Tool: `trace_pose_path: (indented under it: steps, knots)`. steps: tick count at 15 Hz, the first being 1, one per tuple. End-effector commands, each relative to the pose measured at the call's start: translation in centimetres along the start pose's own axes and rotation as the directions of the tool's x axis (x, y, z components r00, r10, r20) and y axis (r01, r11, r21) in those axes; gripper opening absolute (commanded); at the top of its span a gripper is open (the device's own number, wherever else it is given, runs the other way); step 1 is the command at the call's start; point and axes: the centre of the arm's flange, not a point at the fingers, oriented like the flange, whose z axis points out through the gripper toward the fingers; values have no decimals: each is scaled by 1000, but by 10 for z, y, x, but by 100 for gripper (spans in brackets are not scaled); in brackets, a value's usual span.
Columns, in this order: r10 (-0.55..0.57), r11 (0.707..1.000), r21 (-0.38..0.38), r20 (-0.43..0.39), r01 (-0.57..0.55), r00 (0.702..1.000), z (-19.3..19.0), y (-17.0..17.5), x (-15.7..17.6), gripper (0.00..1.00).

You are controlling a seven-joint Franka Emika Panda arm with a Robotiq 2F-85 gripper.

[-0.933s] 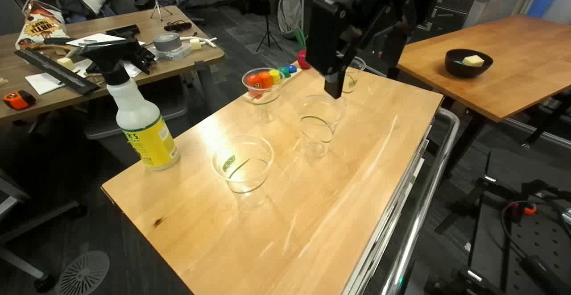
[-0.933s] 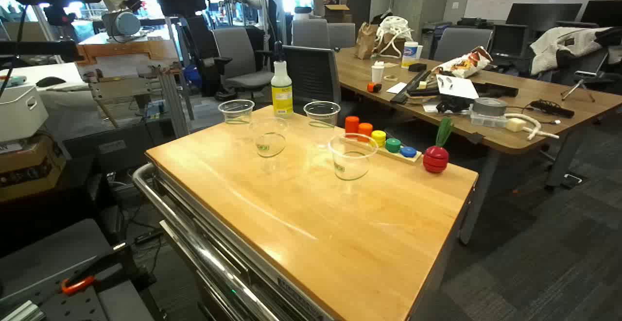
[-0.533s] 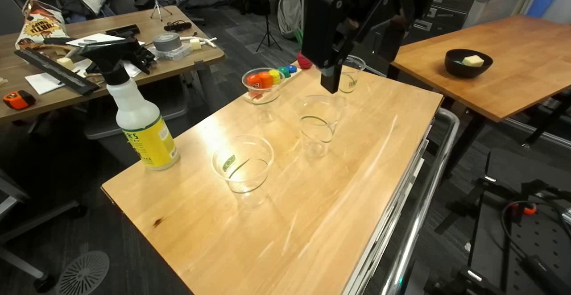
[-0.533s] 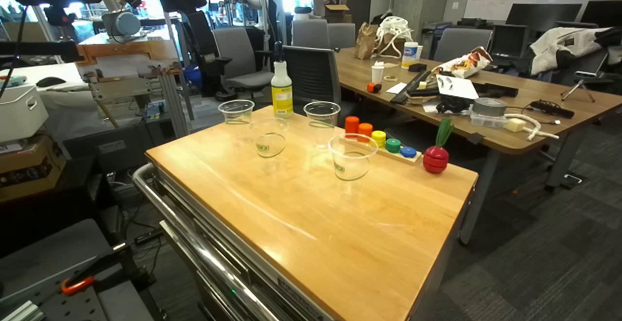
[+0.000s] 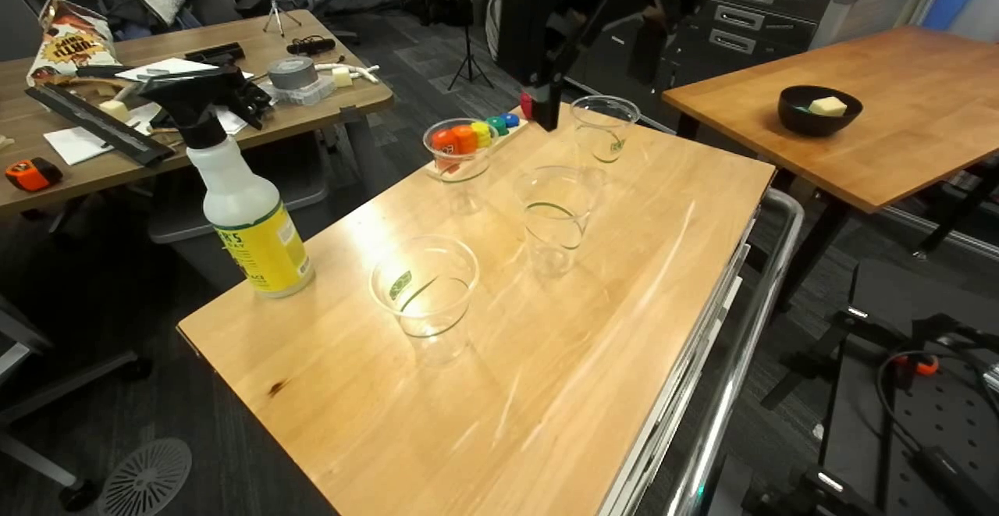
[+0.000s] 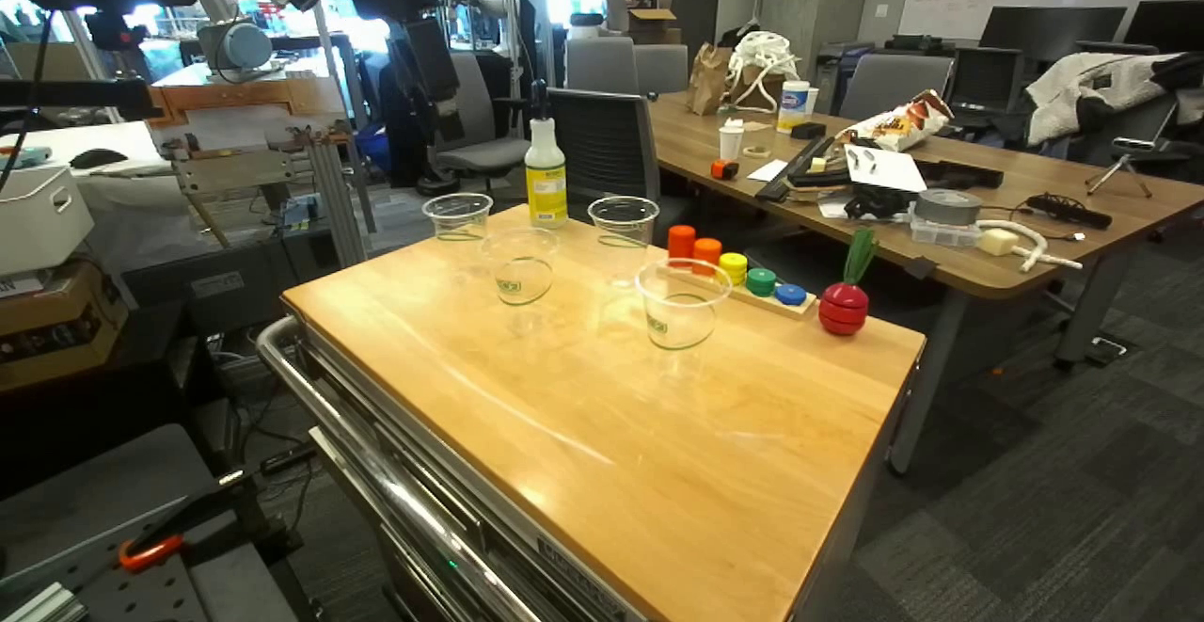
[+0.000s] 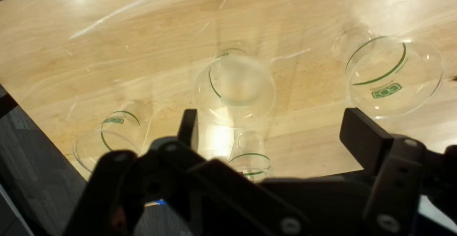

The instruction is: Put the cups one inside the other

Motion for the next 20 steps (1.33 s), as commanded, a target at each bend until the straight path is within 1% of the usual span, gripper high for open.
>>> trace_pose_path:
  steps: [1,3,5,9,11,15,20]
  knots:
    - [-24,998,53,3,24,1000,10,-11,76,100]
    - [-39,996,83,14,38,999,21,-7,112,100]
    - [-50,994,95,19,48,999,38,-3,141,100]
    - [-46,996,78,33,43,998,72,5,181,100]
    - [-48,997,69,46,45,998,86,6,193,100]
    - [-42,998,43,45,40,998,108,8,210,100]
    - [-39,999,13,67,38,997,119,20,213,100]
